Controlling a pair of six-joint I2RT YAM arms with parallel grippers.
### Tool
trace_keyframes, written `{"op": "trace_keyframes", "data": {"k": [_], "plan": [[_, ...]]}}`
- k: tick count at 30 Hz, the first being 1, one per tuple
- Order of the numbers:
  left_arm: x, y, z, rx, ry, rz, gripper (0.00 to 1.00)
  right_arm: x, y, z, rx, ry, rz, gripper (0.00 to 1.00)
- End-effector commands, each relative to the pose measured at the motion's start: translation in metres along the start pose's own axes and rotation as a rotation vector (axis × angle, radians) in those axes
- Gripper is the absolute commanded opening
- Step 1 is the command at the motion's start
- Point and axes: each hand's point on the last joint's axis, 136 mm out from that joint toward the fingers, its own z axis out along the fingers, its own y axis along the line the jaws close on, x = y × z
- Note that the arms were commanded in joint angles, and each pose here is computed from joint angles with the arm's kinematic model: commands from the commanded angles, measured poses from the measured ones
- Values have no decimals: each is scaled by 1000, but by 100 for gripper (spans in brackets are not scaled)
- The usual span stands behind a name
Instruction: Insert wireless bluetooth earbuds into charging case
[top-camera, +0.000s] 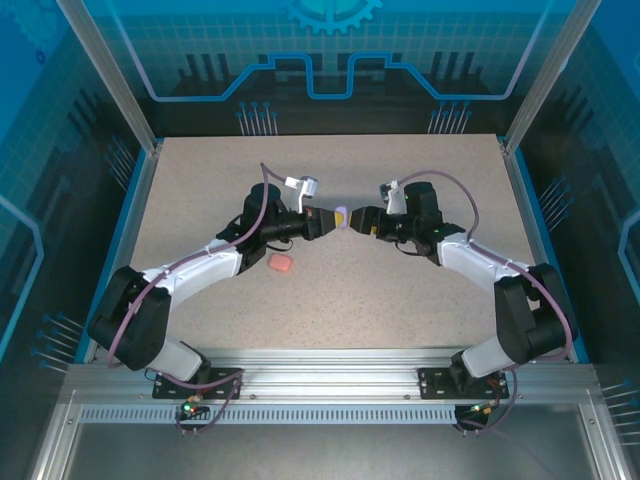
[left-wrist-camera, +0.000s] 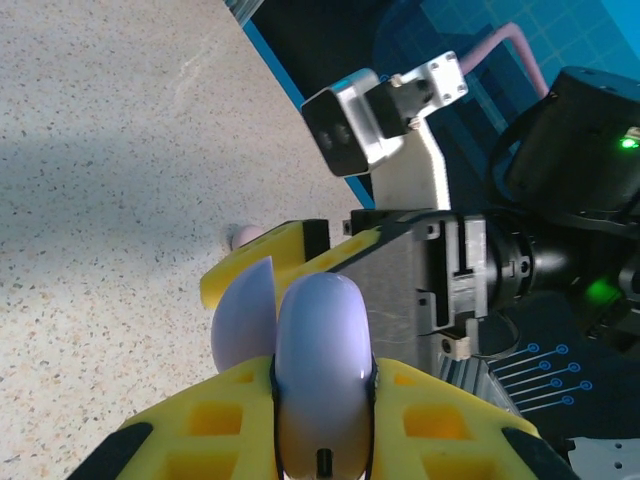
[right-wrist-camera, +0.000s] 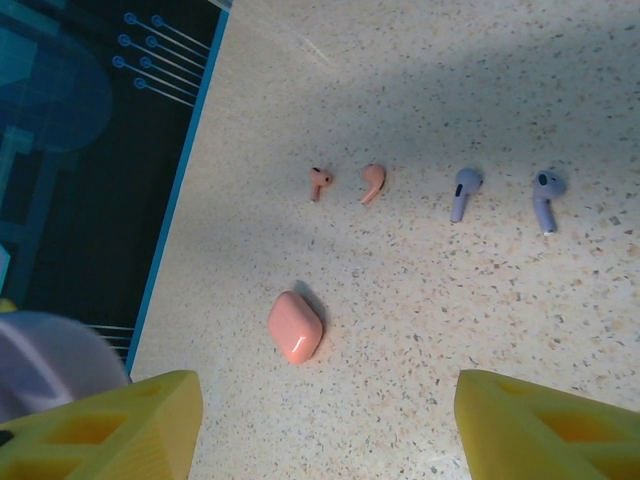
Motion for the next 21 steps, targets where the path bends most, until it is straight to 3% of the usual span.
{"op": "trace_keyframes", "data": {"k": [1,13,21], "plan": [[-13,-30,-3,86,-28,42,0,-6,1,-2,-2,-17,10,68],[-17,-30,-5,77,-46,46,0,-8,27,-54,-94,-72,-8,66],[-22,-35,-5,96,-59,33,0,-7,51,-43,-189,-41,-54,48]]}}
